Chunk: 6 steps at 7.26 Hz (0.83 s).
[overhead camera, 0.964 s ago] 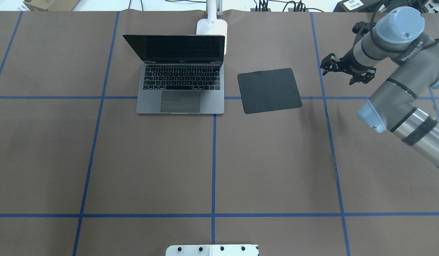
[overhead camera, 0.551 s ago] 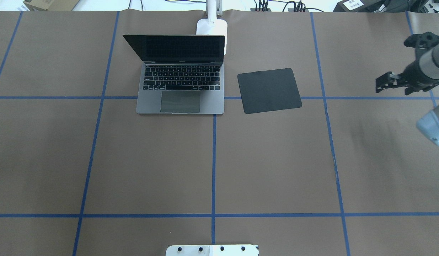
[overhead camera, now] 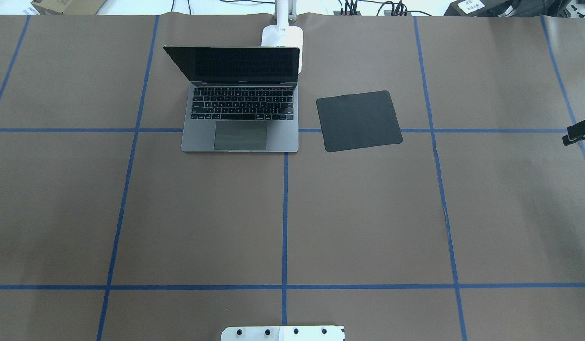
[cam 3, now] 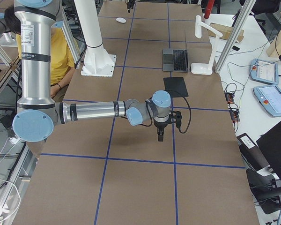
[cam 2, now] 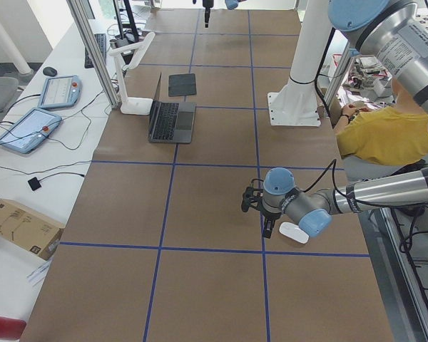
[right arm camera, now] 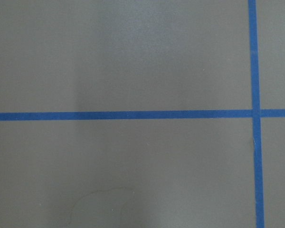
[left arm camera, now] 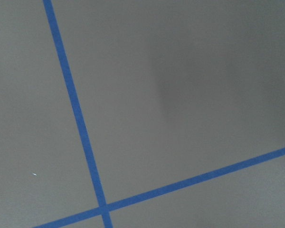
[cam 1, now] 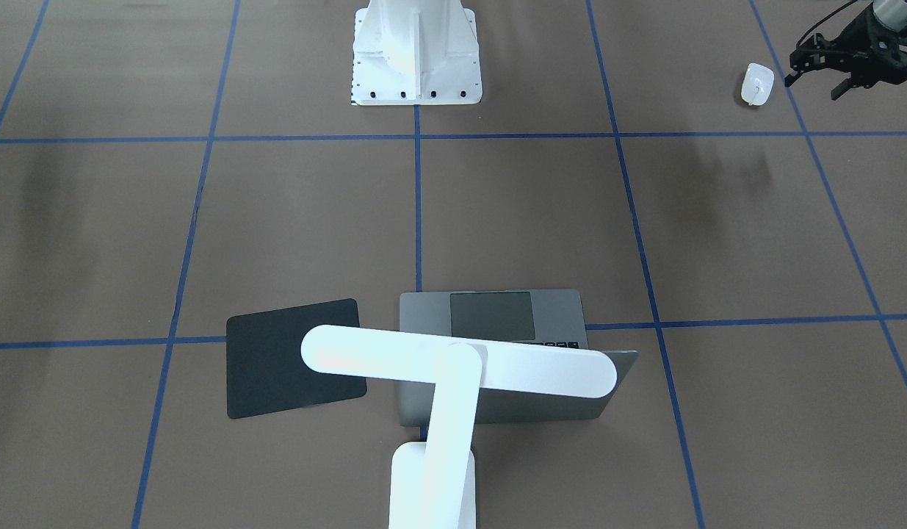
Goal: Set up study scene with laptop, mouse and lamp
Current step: 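Grasp the white mouse with the left gripper off the table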
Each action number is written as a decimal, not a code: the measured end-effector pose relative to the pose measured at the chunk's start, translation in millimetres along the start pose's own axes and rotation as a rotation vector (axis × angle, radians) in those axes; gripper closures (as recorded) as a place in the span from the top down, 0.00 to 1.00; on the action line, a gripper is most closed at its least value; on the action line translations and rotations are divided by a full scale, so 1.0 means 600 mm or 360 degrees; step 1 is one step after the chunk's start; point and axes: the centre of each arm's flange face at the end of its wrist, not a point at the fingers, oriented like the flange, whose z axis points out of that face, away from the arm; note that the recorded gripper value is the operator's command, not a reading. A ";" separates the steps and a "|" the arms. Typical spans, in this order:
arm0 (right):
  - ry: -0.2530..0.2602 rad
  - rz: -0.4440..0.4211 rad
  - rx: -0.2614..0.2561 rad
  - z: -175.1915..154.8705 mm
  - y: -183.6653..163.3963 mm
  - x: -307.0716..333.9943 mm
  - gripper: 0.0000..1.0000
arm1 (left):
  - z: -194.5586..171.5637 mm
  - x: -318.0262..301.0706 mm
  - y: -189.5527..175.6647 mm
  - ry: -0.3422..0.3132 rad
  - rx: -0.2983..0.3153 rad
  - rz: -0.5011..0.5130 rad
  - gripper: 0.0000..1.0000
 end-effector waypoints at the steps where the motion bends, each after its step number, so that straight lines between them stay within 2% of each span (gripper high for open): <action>1: -0.0001 0.0001 0.0001 -0.001 0.002 0.004 1.00 | 0.008 0.002 0.016 -0.0017 -0.0039 0.0019 1.00; 6: 0.0010 -0.0002 0.0012 -0.003 0.000 0.005 1.00 | 0.053 0.007 0.044 -0.0061 -0.0194 0.0043 1.00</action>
